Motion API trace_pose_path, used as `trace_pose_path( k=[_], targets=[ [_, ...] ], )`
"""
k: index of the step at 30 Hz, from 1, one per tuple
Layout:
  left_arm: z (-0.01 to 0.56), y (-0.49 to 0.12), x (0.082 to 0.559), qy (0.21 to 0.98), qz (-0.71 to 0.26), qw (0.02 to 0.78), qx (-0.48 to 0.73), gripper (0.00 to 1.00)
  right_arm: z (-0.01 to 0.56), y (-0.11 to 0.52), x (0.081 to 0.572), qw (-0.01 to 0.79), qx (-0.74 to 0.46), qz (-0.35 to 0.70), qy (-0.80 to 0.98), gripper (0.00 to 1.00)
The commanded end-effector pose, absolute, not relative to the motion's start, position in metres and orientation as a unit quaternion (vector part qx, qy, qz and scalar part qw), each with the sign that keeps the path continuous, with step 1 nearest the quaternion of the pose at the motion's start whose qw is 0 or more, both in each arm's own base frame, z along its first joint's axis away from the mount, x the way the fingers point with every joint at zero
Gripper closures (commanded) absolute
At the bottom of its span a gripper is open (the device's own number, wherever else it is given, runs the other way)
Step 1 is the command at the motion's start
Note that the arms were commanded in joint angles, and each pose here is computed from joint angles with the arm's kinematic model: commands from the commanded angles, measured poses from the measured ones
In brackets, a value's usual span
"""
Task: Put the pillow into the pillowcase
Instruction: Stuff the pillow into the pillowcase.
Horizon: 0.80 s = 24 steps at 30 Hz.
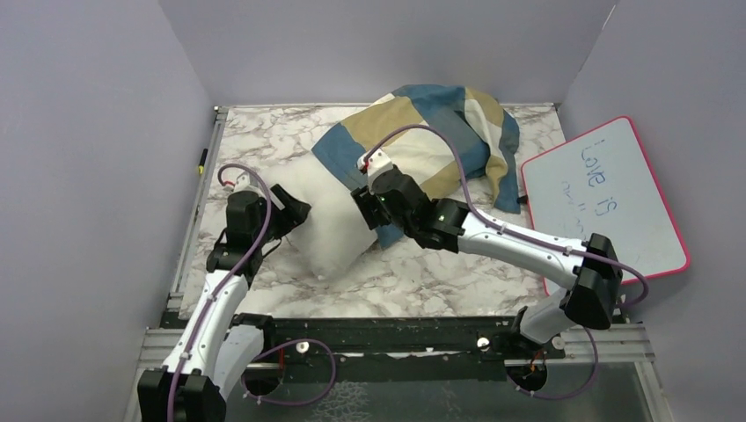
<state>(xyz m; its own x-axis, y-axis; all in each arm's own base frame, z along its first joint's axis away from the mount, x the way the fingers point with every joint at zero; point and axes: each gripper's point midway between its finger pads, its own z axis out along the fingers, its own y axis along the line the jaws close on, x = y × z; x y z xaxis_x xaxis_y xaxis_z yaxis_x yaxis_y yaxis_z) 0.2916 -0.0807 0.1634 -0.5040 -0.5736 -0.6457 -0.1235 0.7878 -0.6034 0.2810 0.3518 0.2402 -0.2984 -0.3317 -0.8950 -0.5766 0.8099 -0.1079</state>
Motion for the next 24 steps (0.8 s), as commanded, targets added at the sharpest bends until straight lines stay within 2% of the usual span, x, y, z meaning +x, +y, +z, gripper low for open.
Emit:
trace_pose_path(
  k=[1, 5, 6, 7, 8, 10, 11, 12, 15, 19, 21, 24],
  targets=[
    [0.125, -0.100, 0.255, 0.852, -0.291, 0.379, -0.215, 0.23, 0.193, 0.330, 0.278, 0.487, -0.286, 0.060, 0.823, 0.34],
    [0.117, -0.104, 0.259, 0.839, -0.311, 0.382, -0.233, 0.22, 0.168, 0.323, 0.288, 0.484, -0.281, 0.013, 0.829, 0.33],
    [0.116, -0.107, 0.261, 0.834, -0.322, 0.382, -0.235, 0.24, 0.163, 0.321, 0.290, 0.483, -0.279, -0.001, 0.830, 0.33],
    [0.116, -0.110, 0.264, 0.827, -0.334, 0.383, -0.240, 0.31, 0.158, 0.320, 0.292, 0.480, -0.279, -0.010, 0.832, 0.36],
    [0.118, -0.112, 0.268, 0.819, -0.345, 0.389, -0.243, 0.42, 0.155, 0.321, 0.294, 0.479, -0.282, -0.014, 0.831, 0.41],
    [0.120, -0.114, 0.275, 0.801, -0.363, 0.396, -0.262, 0.78, 0.154, 0.336, 0.295, 0.477, -0.299, 0.004, 0.826, 0.59],
    [0.123, -0.112, 0.279, 0.795, -0.364, 0.402, -0.270, 0.91, 0.156, 0.348, 0.293, 0.474, -0.315, 0.024, 0.822, 0.67],
    [0.125, -0.111, 0.282, 0.791, -0.361, 0.409, -0.277, 1.00, 0.164, 0.362, 0.291, 0.470, -0.328, 0.051, 0.818, 0.76],
    [0.133, -0.102, 0.289, 0.775, -0.343, 0.436, -0.301, 1.00, 0.200, 0.429, 0.264, 0.445, -0.384, 0.203, 0.783, 0.87],
    [0.124, -0.096, 0.290, 0.768, -0.321, 0.443, -0.332, 1.00, 0.236, 0.496, 0.214, 0.397, -0.430, 0.381, 0.715, 0.93],
    [0.116, -0.098, 0.289, 0.773, -0.315, 0.436, -0.336, 1.00, 0.243, 0.516, 0.201, 0.376, -0.437, 0.432, 0.693, 0.95],
    [0.112, -0.103, 0.288, 0.778, -0.298, 0.442, -0.332, 1.00, 0.230, 0.524, 0.195, 0.355, -0.441, 0.447, 0.693, 0.97]
  ],
)
